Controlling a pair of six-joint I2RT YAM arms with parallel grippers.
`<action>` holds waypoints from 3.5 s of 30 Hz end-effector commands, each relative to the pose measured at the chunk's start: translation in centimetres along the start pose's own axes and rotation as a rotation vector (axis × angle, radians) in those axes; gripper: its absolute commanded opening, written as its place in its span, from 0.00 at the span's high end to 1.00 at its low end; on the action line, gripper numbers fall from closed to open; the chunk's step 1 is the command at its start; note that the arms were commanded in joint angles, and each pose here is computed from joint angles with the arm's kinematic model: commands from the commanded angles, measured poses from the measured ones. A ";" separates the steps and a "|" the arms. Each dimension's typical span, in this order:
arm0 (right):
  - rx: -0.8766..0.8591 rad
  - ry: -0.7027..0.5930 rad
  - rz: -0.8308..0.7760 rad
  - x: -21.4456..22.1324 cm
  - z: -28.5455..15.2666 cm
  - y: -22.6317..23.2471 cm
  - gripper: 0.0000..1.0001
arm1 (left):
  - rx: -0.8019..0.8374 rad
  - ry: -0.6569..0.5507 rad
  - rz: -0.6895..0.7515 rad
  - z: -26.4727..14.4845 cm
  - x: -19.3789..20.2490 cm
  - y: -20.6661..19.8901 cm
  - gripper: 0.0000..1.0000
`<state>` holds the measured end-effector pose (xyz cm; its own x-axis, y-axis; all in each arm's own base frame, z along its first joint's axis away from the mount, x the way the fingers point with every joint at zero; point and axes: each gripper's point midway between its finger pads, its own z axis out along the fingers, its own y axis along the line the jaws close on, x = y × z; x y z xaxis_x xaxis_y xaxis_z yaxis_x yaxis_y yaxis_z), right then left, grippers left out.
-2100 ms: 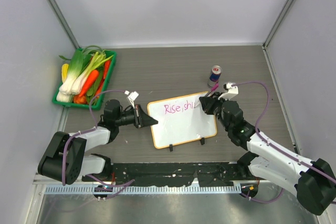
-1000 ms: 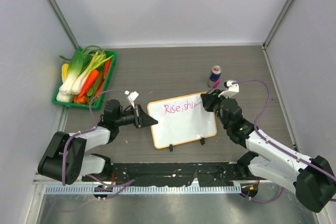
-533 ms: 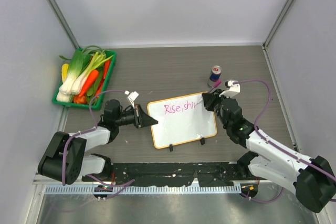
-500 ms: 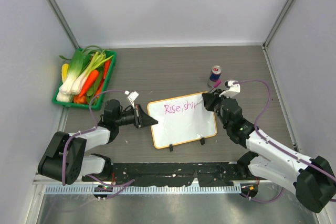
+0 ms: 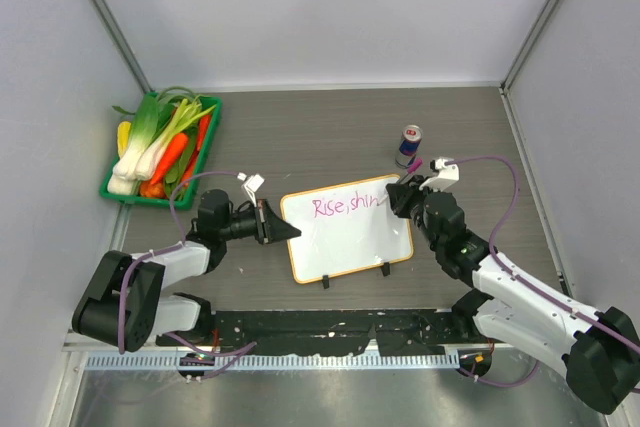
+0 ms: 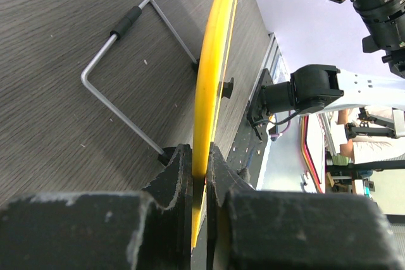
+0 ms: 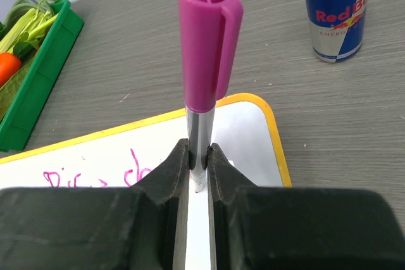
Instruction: Write a sentence on the whiteboard
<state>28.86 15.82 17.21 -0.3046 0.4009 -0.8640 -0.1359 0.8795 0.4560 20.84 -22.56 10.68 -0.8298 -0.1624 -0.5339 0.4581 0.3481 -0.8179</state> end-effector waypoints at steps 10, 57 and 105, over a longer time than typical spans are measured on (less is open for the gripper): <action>-0.048 -0.063 0.036 -2.9 -0.7 1.7 0.99 | -0.099 -0.025 0.023 0.1 -0.2 2.2 1.00; 0.074 -0.057 -0.019 -1.4 0.9 -1.2 0.99 | -0.100 -0.024 0.021 0.1 -0.1 2.3 1.00; 0.022 -0.026 0.019 -1.5 1.4 0.0 0.99 | -0.098 -0.024 0.020 0.2 -0.2 2.3 1.00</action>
<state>30.85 15.56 18.15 -0.2814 0.4079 -0.8686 -0.1059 0.8864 0.4506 20.83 -22.56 10.61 -0.8315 -0.1617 -0.5315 0.4559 0.3481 -0.8191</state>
